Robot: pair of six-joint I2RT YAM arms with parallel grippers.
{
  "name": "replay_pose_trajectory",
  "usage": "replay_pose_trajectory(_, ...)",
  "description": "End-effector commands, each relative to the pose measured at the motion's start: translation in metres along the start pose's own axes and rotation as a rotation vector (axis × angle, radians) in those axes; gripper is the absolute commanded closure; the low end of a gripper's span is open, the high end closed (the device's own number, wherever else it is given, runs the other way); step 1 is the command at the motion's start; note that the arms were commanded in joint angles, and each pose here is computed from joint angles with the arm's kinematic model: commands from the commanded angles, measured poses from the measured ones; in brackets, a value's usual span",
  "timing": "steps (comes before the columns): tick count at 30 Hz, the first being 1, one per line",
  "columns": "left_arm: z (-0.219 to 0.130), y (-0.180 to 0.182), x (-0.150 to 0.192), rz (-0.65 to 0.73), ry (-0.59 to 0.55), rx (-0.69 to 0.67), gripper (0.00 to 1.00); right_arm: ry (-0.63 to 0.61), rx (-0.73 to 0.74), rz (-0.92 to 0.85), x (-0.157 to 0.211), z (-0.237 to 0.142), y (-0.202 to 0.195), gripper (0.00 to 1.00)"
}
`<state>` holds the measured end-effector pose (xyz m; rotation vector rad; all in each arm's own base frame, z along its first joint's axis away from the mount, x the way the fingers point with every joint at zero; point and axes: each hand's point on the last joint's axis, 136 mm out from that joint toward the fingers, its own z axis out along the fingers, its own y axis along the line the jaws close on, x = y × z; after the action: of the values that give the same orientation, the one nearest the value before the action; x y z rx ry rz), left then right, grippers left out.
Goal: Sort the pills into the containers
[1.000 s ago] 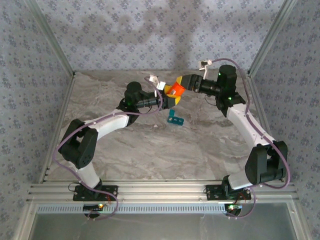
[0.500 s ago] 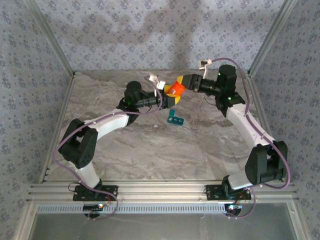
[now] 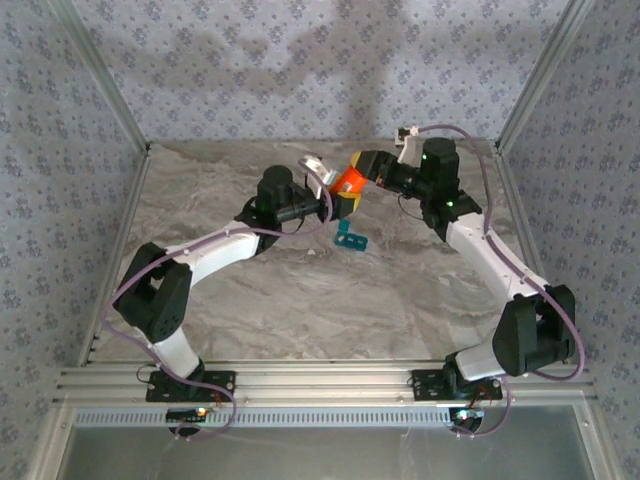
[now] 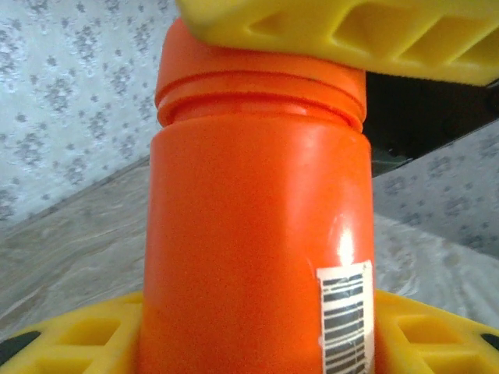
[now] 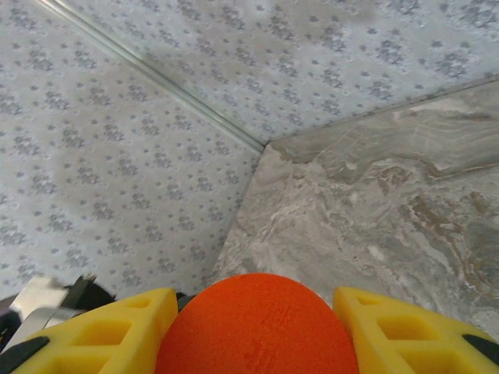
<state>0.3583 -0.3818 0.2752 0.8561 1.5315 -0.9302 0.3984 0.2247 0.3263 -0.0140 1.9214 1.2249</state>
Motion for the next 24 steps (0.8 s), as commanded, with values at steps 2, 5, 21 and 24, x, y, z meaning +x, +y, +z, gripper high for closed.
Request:
replay_pose_trajectory(2, -0.002, -0.034, -0.043, 0.198, -0.102, -0.007, 1.0, 0.093, 0.062, 0.072, 0.043, 0.011, -0.011, 0.6)
replay_pose_trajectory(5, -0.002, -0.034, -0.042, 0.199, -0.105, -0.011, 1.0, 0.092, 0.073, 0.076, 0.045, 0.011, -0.014, 0.6)
replay_pose_trajectory(21, -0.007, -0.015, -0.04, 0.122, -0.119, -0.01, 1.0, 0.077, 0.026, 0.009, 0.009, -0.006, 0.004, 0.36)
replay_pose_trajectory(24, -0.009, -0.009, -0.038, 0.102, -0.123, -0.005, 1.0, 0.072, 0.01, -0.006, 0.0, -0.013, 0.009, 0.26)
